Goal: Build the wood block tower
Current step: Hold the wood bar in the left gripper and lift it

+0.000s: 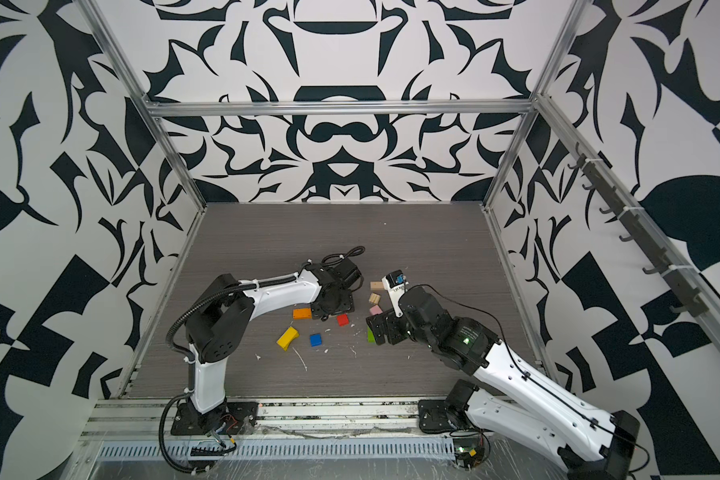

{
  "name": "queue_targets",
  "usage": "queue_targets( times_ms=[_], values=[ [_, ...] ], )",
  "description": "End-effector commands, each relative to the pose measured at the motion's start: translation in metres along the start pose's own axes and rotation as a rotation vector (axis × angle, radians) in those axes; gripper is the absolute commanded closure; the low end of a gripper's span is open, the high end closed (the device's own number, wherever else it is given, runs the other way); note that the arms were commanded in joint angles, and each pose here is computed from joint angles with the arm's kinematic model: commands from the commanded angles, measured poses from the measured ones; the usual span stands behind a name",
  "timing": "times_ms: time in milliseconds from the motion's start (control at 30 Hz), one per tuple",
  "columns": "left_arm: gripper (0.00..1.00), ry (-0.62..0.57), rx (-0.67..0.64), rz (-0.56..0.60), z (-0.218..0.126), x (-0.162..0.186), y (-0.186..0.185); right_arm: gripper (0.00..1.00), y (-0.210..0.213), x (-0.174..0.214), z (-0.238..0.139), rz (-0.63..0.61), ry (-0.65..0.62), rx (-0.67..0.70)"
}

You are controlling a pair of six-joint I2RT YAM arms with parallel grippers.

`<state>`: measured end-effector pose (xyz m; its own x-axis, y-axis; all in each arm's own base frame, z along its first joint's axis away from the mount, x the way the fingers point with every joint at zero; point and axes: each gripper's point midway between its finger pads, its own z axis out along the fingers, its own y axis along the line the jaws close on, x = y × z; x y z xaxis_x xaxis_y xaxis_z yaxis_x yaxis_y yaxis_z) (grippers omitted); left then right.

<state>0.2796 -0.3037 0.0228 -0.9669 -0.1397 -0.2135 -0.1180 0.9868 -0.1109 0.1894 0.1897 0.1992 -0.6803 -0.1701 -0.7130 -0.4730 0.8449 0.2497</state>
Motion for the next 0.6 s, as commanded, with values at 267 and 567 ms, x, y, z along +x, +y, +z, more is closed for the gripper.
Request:
queue_targets(
  times_ms=[267, 567],
  values=[
    [0.35, 0.027, -0.084, 0.038, 0.009, 0.006, 0.015, 0.02, -0.002, 0.001, -0.003, 0.011, -0.018, 0.004],
    [0.41, -0.004, -0.021, 0.077, -0.007, -0.016, 0.016, 0.02, -0.002, 0.001, -0.003, 0.017, -0.022, 0.001]
  ],
)
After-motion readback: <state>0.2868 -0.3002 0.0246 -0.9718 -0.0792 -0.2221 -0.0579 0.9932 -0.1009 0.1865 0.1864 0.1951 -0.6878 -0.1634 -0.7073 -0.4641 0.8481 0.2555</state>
